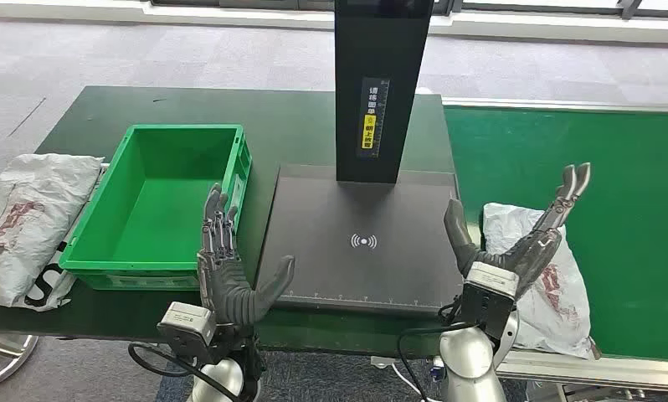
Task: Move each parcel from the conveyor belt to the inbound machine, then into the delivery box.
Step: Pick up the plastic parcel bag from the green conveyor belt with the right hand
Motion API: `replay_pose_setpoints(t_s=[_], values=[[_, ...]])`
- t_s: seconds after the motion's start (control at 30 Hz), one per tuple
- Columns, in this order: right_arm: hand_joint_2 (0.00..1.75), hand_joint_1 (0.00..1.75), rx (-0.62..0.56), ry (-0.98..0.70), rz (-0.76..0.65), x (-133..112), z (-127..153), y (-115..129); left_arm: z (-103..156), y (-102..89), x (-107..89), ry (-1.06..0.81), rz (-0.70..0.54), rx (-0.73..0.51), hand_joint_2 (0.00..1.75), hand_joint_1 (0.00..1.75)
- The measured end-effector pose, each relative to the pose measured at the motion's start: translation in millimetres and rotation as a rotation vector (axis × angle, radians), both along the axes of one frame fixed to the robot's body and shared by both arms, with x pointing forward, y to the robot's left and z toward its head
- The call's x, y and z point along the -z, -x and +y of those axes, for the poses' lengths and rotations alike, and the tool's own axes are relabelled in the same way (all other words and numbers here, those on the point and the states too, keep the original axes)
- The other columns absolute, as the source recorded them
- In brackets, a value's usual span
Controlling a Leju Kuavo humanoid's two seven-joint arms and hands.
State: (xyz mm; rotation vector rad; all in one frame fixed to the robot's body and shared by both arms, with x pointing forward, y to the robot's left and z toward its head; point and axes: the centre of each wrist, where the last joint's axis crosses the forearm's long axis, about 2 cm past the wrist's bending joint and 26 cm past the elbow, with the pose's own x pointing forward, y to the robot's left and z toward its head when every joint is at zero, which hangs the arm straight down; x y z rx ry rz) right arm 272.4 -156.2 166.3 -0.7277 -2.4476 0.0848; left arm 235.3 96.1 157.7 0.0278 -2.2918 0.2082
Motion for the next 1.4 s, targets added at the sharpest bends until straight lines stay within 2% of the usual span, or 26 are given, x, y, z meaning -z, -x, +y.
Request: replay_pose_setpoints(t_s=[0.47,0.6,0.8,1.13,1.17,1.23,1.33,1.4], values=[[1.75,0.0,0.005,0.04,0.011,2,1,-1,0,0.4,0.4,0.003,0.002,0.006,1.75,0.0],[1.75,0.0,0.029,0.075,0.108,20,-3,-3,1,1.8,0.1,0.008,0.001,0.012,1.75,0.0],[1.75,0.0,0.141,0.163,0.235,49,-30,-5,2,4.6,0.2,0.011,0.0,0.017,1.75,0.0],[1.75,0.0,0.173,0.17,0.292,61,-39,-4,3,5.6,0.4,0.012,0.0,0.018,1.75,0.0],[1.75,0.0,0.189,0.182,0.308,61,-40,-4,3,5.6,0.4,0.013,0.0,0.023,1.75,0.0],[1.75,0.0,0.294,0.255,0.372,55,-51,-7,2,6.0,0.7,0.022,0.003,0.043,1.75,0.0],[1.75,0.0,0.552,0.444,0.434,45,-91,-21,3,6.7,2.1,0.033,0.01,0.061,1.75,0.0],[1.75,0.0,0.66,0.501,0.459,46,-121,-26,4,7.0,2.5,0.035,0.012,0.06,1.75,0.0]])
